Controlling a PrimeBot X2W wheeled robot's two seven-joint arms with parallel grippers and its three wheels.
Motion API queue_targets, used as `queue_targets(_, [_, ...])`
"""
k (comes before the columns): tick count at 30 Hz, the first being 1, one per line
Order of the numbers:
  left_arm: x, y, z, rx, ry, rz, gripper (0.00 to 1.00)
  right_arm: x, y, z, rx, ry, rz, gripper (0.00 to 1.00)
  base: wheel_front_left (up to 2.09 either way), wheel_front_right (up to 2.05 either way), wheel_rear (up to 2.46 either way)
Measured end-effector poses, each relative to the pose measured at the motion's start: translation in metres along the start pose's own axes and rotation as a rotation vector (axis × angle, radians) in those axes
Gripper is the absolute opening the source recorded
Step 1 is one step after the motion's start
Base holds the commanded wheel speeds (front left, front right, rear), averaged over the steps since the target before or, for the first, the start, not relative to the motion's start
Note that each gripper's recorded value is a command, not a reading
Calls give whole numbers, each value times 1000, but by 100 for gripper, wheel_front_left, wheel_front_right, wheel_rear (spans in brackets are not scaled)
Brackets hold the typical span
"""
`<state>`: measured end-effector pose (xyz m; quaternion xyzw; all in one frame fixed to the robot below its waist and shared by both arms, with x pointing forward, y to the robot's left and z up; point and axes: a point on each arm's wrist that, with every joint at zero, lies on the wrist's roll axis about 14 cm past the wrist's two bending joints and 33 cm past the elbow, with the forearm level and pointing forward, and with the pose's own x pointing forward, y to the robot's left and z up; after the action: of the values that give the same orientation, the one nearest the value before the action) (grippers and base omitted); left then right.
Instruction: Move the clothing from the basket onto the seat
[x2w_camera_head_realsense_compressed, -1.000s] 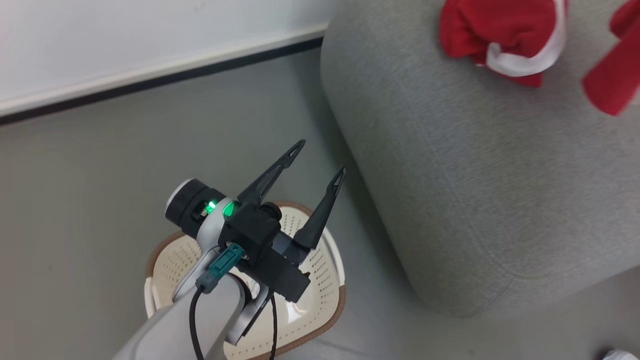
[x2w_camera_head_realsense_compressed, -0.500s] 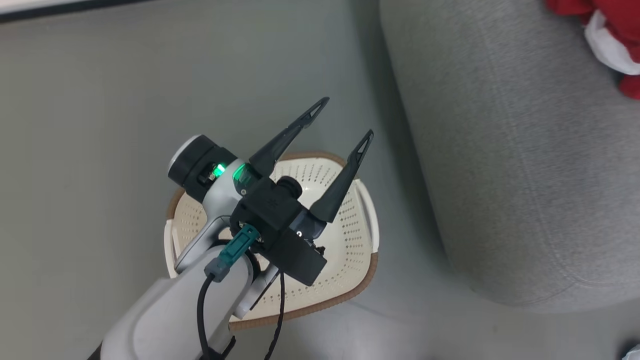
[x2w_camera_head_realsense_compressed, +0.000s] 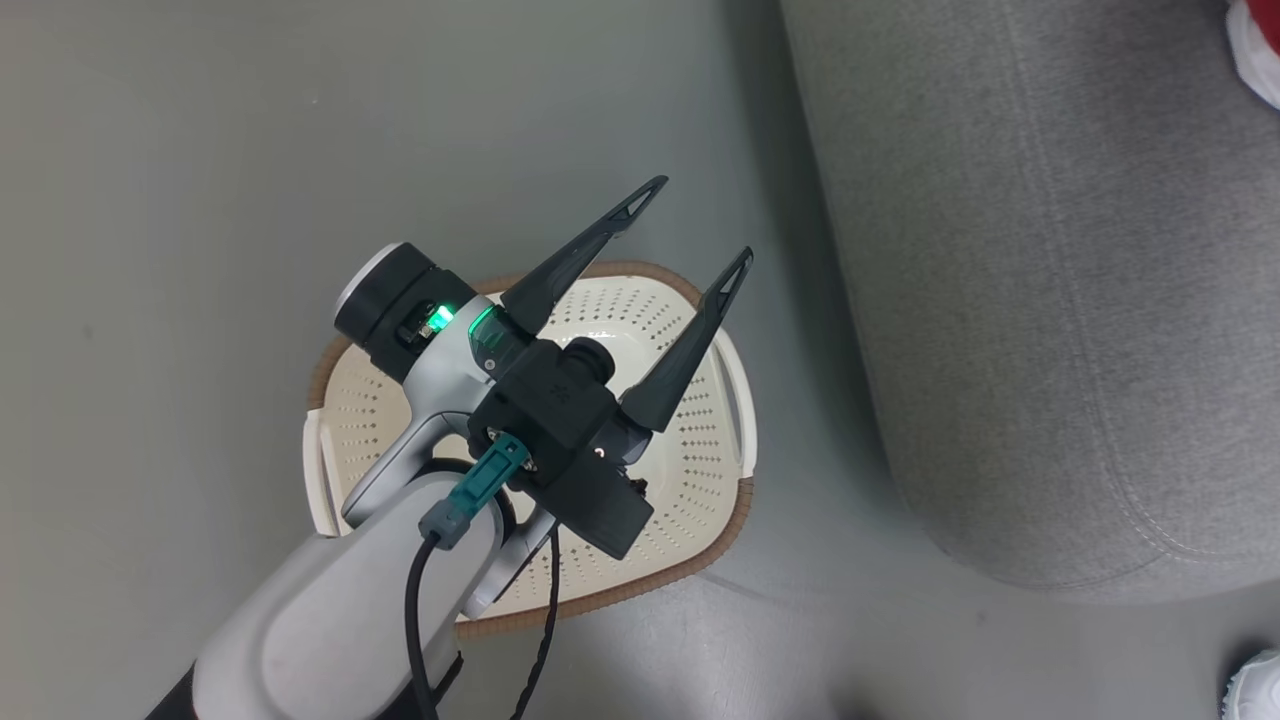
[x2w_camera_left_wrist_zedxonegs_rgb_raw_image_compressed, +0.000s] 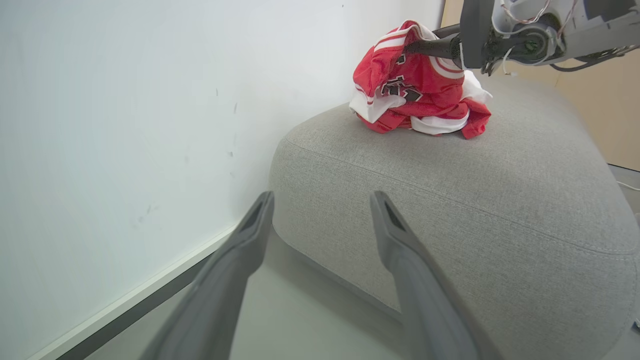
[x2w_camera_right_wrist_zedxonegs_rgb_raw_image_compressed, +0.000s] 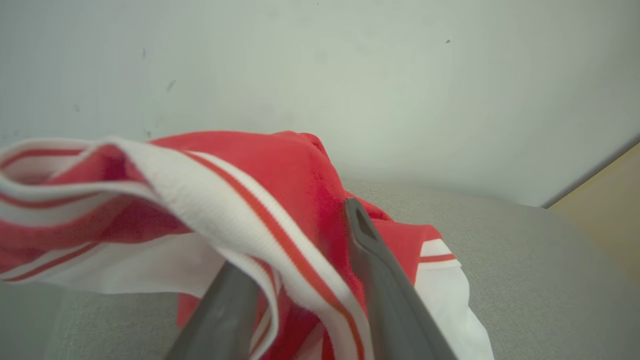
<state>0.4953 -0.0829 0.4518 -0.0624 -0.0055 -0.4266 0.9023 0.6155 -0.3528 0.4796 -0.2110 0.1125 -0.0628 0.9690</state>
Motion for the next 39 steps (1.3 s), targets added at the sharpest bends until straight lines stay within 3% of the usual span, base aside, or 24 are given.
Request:
queue_targets(13, [2, -20, 2, 9, 15, -41, 100, -47, 5, -22, 37, 58, 35, 100, 0, 0, 0])
queue_targets(20, [-2, -36, 12, 13, 15, -56, 100, -87, -9, -32, 88, 85, 20, 100, 0, 0, 0])
queue_targets(29, [-9, -58, 40, -32, -29, -37, 100, -125, -24, -3, 122, -2, 21, 100, 0, 0, 0])
queue_targets(39, [-36, -49, 55, -12, -20, 75, 100, -159, -15, 20, 195, -96, 26, 100, 0, 0, 0])
